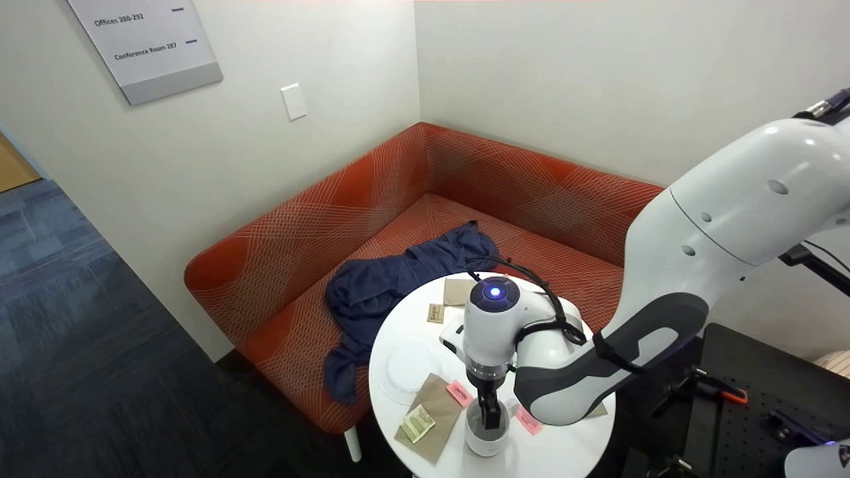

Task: Move the white mug to the right side of the table

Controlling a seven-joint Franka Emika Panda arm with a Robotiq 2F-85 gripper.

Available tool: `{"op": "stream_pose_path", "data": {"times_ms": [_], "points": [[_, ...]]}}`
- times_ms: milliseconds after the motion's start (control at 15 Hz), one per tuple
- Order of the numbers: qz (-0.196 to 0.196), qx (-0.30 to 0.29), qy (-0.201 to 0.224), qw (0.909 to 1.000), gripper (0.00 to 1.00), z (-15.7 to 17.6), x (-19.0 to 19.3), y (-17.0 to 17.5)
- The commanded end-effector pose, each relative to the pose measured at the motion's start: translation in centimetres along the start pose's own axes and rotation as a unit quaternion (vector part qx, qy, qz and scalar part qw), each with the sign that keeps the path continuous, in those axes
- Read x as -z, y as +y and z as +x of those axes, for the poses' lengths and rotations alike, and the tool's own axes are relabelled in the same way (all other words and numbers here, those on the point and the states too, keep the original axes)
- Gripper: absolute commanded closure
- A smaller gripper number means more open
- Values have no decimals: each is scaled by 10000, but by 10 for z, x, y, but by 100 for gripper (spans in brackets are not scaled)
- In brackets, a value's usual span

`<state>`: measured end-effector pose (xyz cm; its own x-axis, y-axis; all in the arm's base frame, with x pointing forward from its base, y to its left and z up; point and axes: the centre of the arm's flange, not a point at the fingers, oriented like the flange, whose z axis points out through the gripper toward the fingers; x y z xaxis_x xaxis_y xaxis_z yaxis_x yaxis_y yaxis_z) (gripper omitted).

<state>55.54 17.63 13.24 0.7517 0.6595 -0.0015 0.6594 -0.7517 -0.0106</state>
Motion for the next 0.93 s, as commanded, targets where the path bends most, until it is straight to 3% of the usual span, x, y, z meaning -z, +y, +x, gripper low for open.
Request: {"op": "stream_pose_path", "data": {"times_ms": [0, 133, 200, 333, 867], "points": [[-60, -18, -55, 10000, 0, 11, -12, 3], [-44, -17, -82, 10000, 0, 11, -17, 3], [-34, -16, -87, 10000, 25, 12, -18, 3], [-26, -14, -98, 9999, 32, 12, -21, 3], [-6, -14, -103, 9999, 95, 15, -23, 4]]}}
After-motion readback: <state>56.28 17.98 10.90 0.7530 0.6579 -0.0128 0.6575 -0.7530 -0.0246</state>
